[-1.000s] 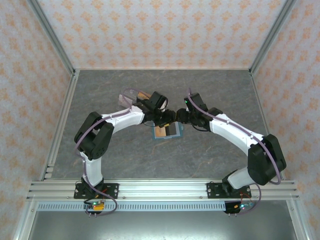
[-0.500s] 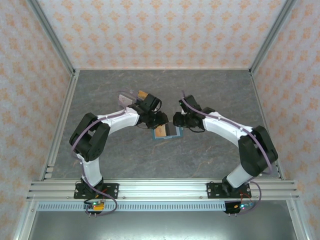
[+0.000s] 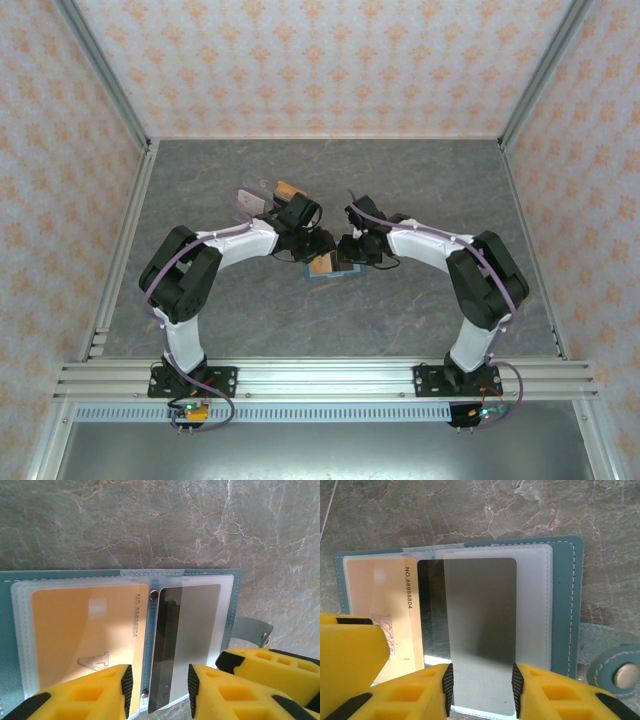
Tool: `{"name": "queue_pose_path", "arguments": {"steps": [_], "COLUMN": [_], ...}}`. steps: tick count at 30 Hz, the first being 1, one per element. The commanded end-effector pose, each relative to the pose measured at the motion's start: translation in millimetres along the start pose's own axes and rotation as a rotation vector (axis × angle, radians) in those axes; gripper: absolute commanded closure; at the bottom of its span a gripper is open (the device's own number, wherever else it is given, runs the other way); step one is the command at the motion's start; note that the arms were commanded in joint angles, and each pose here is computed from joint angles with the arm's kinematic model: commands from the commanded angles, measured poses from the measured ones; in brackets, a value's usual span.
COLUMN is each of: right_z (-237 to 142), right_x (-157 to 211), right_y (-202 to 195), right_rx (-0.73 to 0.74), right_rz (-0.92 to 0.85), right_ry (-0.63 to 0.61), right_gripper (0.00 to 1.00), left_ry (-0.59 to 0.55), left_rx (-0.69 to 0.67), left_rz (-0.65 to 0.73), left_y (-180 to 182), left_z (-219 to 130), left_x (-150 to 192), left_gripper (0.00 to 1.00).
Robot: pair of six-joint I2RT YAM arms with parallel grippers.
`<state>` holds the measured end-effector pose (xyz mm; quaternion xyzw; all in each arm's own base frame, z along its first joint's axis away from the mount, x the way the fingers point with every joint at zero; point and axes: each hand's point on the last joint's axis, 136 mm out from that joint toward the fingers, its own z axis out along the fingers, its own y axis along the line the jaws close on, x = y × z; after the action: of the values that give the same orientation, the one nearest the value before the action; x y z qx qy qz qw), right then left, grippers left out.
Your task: Take the credit cards out of the card holder
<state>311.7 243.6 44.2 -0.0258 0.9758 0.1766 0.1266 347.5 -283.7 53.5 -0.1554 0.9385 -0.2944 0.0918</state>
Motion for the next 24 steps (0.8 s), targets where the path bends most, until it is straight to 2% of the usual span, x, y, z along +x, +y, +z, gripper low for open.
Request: {"name": "queue_pose_path", "arguments": {"steps": [1, 9, 17, 24], "right_z": [1, 7, 13, 16], "right_x": [-1, 2, 6, 7], "right_y": [-4, -8, -6, -9], "right_rx": [0.040, 0.054, 0.037, 0.048], "right_rz": [0.002, 0.006, 0.005, 0.005], "right_ry": [0.010, 0.031, 0.062, 0.072], "right_gripper": [0.61, 0.54, 0.63, 0.66], "left_ry": [0.010, 0.040, 0.047, 0.086], "left_rx": [0.028, 0.036, 0.036, 0.030], "left_rz": [0.015, 0.019, 0.029, 0.033], "left_y": [-6, -5, -6, -5], "left_z": [3, 13, 16, 24], "left_x": [2, 7, 8, 13], "left_gripper": [0.64, 0.67, 0.72, 0.74]}}
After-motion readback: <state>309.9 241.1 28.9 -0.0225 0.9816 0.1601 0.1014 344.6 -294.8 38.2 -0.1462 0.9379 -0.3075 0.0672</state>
